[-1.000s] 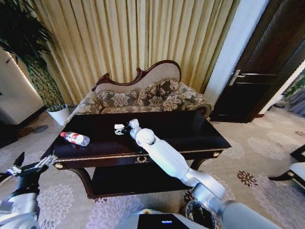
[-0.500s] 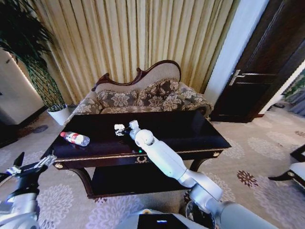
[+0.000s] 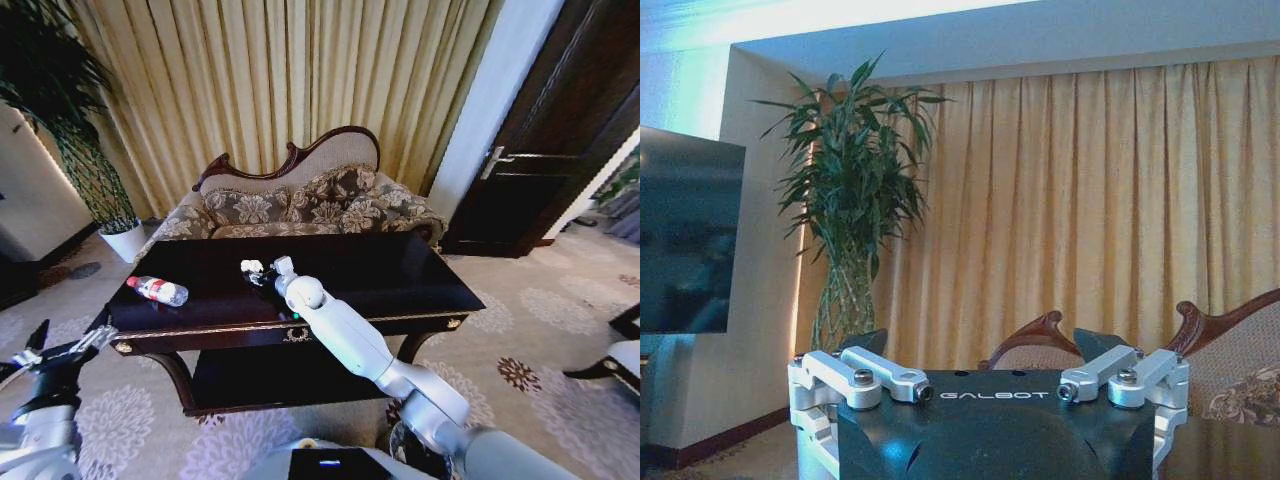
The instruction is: Move to the front of the table and place the trash on the table into the trash bin.
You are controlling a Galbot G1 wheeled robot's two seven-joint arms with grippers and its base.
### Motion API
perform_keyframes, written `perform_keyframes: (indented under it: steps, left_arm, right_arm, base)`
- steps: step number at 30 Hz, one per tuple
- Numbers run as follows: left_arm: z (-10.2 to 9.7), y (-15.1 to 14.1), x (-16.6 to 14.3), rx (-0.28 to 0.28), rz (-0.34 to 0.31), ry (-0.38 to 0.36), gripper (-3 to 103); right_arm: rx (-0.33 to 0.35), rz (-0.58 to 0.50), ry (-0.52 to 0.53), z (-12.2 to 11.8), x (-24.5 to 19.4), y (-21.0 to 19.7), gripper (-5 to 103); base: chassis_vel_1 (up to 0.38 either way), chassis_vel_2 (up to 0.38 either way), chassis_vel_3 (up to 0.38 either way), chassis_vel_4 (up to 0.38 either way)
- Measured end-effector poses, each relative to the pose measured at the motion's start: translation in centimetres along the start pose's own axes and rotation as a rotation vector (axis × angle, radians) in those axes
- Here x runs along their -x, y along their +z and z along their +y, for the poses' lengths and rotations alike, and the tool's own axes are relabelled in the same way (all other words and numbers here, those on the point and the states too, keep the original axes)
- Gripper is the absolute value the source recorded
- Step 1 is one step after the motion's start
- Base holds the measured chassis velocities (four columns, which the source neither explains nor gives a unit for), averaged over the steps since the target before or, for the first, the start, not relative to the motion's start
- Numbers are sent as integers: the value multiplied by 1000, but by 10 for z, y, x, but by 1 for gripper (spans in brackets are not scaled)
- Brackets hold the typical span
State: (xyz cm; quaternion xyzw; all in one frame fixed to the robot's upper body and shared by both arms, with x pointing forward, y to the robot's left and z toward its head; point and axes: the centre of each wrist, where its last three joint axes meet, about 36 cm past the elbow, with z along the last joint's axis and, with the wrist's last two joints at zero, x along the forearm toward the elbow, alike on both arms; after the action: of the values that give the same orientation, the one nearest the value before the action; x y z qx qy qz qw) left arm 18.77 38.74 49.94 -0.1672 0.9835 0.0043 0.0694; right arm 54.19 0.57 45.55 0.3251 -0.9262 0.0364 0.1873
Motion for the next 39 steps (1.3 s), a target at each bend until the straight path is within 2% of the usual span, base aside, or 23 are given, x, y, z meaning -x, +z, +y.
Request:
perform_keyframes:
  steps: [2,3,5,6,8,10,11,19,21,23,24,25,27,28,30,31,33,34,36,39]
  left_arm:
    - [0,-1,0,1,-1,3,100]
    - [0,-1,0,1,-1,3,100]
    - [-1,-1,0,0,1,5,100]
    - [-1,-1,0,0,1,5,100]
    - [-1,-1,-1,0,2,7,100]
    - [-1,-1,-1,0,2,7,100]
    - [-1,-1,-1,2,2,10,100]
    - [-1,-3,2,-3,-7,15,100]
    - [0,-5,5,-15,-18,16,100]
    - [0,-6,6,-18,-21,17,100]
    - [0,-6,8,-20,-24,21,100]
    - [0,-6,8,-20,-24,21,100]
    - [1,-6,12,-24,-25,26,100]
    - [1,-6,12,-24,-25,26,100]
    - [2,-4,15,-30,-23,31,100]
    - [2,-4,15,-30,-23,31,100]
    - [4,-1,18,-35,-18,36,100]
    - [4,-1,18,-35,-18,36,100]
    - [5,2,22,-41,-14,44,100]
    - [5,4,26,-47,-10,54,100]
  right_arm:
    - [6,-3,0,-1,-3,1,33]
    - [6,-3,0,-1,-3,1,33]
    - [16,-5,-1,0,-6,4,22]
    - [16,-5,-1,0,-6,4,22]
    - [24,-6,-3,0,-9,7,12]
    - [25,-6,-3,0,-9,7,12]
    - [33,-9,-2,-1,-11,7,3]
    - [80,-68,3,-10,-27,-8,0]
    - [106,-149,40,-24,-48,-20,0]
    - [104,-171,62,-30,-54,-21,0]
    - [85,-209,119,-45,-67,-21,0]
    - [85,-209,119,-45,-67,-21,0]
    - [50,-243,233,-78,-90,-12,0]
    - [50,-243,233,-78,-90,-12,0]
    - [45,-247,332,-112,-118,1,0]
    - [45,-247,332,-112,-118,1,0]
    - [44,-244,409,-138,-145,19,0]
    - [44,-244,409,-138,-145,19,0]
    - [43,-248,466,-156,-170,35,0]
    - [52,-265,497,-167,-192,46,0]
  base:
    - [0,0,0,0]
    - [0,0,0,0]
    - [0,0,0,0]
    - [0,0,0,0]
    - [0,0,0,0]
    - [0,0,0,0]
    - [0,0,0,0]
    - [0,0,0,0]
    - [0,0,0,0]
    - [0,0,0,0]
    - [0,0,0,0]
    - [0,0,0,0]
    - [0,0,0,0]
    - [0,0,0,0]
    - [0,0,0,0]
    - [0,0,0,0]
    - [0,0,0,0]
    - [0,0,0,0]
    - [0,0,0,0]
    - [0,0,0,0]
